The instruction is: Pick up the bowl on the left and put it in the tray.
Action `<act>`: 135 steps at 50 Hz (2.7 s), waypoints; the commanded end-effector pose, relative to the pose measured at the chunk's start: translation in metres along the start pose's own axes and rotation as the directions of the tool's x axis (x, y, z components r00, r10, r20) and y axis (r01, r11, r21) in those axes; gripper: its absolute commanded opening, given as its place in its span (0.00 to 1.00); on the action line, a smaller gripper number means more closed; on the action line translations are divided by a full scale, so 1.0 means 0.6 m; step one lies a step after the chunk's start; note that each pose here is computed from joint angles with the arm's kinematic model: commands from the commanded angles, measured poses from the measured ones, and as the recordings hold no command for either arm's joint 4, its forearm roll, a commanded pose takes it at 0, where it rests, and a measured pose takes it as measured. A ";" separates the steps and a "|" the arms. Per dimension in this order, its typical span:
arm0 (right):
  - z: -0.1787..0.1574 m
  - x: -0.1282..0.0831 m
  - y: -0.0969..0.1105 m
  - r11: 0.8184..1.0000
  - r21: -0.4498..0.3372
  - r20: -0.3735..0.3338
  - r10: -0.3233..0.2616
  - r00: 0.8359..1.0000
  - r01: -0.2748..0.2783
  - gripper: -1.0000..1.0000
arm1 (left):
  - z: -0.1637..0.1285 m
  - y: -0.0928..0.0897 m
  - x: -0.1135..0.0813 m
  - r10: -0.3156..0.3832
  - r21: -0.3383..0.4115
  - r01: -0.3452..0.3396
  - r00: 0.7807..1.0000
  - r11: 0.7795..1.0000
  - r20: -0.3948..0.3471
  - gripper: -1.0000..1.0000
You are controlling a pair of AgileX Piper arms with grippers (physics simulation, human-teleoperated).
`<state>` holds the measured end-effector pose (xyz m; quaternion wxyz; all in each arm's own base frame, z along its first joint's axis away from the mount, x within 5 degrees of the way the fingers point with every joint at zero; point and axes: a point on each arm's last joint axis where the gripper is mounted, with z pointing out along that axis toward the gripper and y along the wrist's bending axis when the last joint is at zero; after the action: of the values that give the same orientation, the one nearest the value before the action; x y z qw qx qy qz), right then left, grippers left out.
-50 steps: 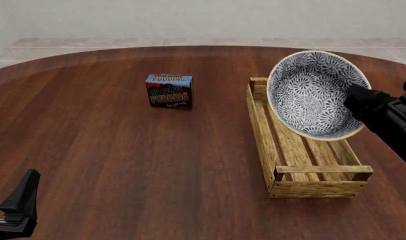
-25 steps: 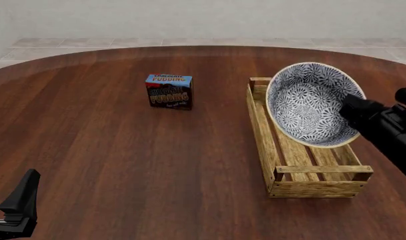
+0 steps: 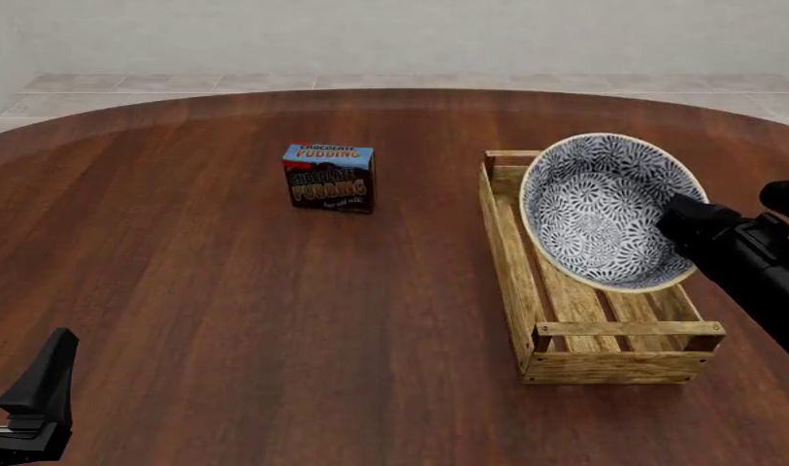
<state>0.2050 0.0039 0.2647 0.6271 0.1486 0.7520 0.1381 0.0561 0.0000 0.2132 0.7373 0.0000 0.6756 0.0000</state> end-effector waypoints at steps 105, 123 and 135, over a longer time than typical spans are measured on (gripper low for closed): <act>0.059 0.050 -0.043 0.991 0.091 -0.059 0.107 0.993 -0.101 0.00 | 0.000 0.000 0.000 0.000 0.000 0.000 1.000 1.000 0.000 1.00; 0.075 0.061 -0.052 0.989 0.105 -0.070 0.110 0.991 -0.103 0.00 | 0.000 0.000 0.000 0.000 0.000 0.000 1.000 1.000 0.000 1.00; 0.080 0.066 -0.057 0.988 0.114 -0.075 0.112 0.991 -0.103 0.00 | 0.000 0.000 0.000 0.000 0.000 0.000 1.000 1.000 0.000 1.00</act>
<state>0.2409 -0.0091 0.2082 0.5777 0.2098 0.7773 0.1343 0.0561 0.0000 0.2132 0.7373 0.0000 0.6756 0.0000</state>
